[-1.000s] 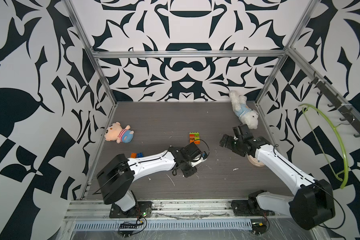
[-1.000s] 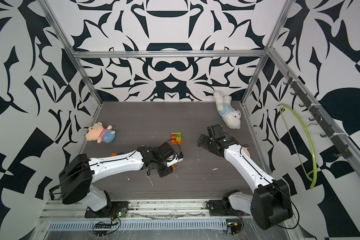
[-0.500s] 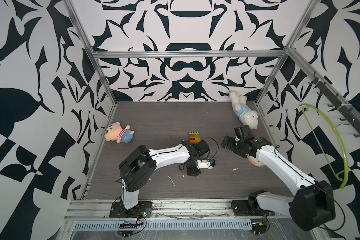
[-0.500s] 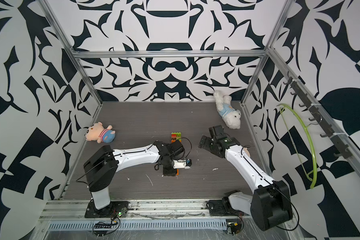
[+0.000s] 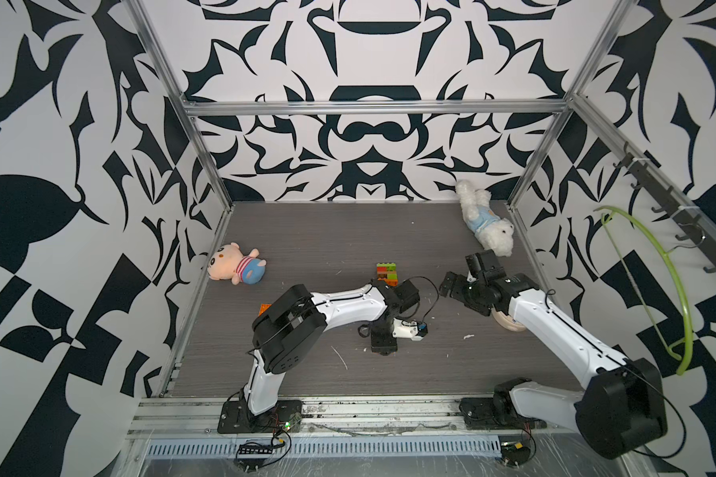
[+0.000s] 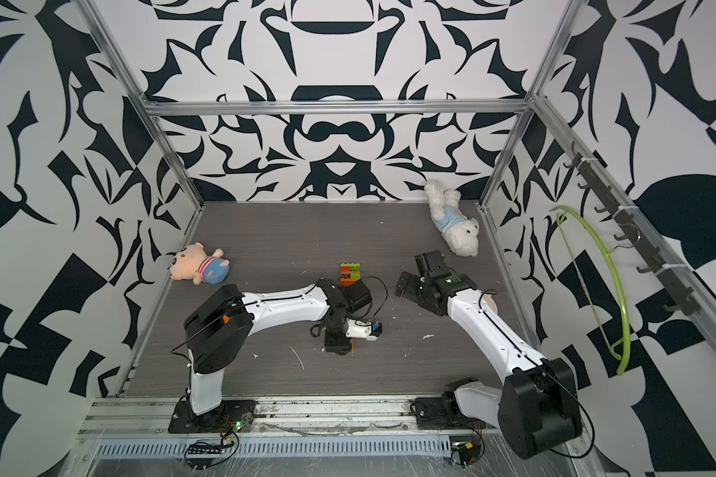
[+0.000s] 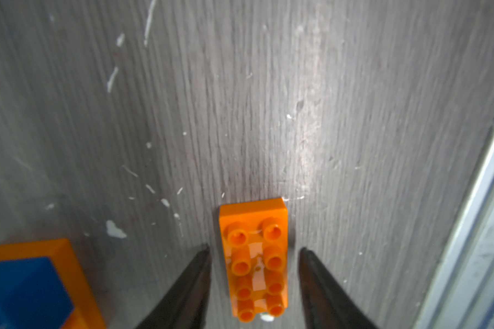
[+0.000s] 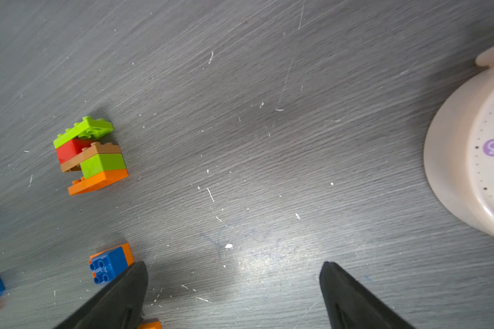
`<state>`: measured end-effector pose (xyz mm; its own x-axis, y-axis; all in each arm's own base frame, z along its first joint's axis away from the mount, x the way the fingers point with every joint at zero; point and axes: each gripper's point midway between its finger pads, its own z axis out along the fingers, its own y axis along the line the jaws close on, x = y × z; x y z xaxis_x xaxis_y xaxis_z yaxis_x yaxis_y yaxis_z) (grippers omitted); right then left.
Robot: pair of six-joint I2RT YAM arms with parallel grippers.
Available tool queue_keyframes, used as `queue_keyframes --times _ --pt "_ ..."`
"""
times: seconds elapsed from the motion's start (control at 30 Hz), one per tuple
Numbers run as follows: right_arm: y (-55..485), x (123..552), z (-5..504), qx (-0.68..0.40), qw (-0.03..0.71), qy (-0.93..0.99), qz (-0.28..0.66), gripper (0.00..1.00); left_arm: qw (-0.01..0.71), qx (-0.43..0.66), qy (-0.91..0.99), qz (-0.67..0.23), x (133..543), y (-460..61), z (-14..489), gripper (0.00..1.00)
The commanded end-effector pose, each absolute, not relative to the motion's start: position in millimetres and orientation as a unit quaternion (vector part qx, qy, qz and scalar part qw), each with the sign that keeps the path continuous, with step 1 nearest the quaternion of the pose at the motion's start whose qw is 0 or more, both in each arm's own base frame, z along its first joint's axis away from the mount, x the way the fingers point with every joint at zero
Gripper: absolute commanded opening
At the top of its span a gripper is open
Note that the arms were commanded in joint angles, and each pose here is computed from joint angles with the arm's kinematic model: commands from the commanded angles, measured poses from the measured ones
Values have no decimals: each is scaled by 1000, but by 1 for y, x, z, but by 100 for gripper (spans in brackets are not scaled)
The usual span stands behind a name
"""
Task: Assemble the number 5 with lego
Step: Place the lego brick at the center of the board.
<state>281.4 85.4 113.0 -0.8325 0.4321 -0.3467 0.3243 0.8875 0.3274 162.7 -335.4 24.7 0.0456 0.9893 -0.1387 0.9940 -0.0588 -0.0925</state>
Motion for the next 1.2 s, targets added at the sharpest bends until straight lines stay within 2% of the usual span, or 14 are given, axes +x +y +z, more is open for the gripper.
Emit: queue_keyframes --times 0.0,0.13,0.23,0.33,0.43,0.5,0.6,0.7,0.83,1.0,1.17 --pt "88 283 119 195 217 946 140 100 21 717 693 -79 165 -336 33 63" --pt "94 284 121 188 217 945 157 100 87 694 706 -114 170 -347 68 65" --pt "102 286 123 179 217 943 180 100 182 627 742 -153 191 -349 112 66" --pt "112 289 128 168 219 939 205 100 274 479 813 -186 234 -318 152 66" --pt "126 291 136 145 226 936 227 100 331 289 875 -202 274 -259 170 65" --pt "140 293 143 118 233 936 235 100 349 158 900 -208 288 -214 175 71" --pt "162 293 151 74 240 942 225 99 313 10 929 -195 296 -157 152 72" --pt "190 291 158 20 245 944 220 99 238 -119 949 -171 293 -107 117 70" --pt "234 284 165 -58 244 941 228 99 166 -246 940 -166 283 -61 83 68" --pt "282 270 165 -128 238 935 232 99 151 -287 939 -115 277 -32 68 68" --pt "312 262 158 -156 221 933 238 99 135 -261 954 -59 278 -18 63 67"
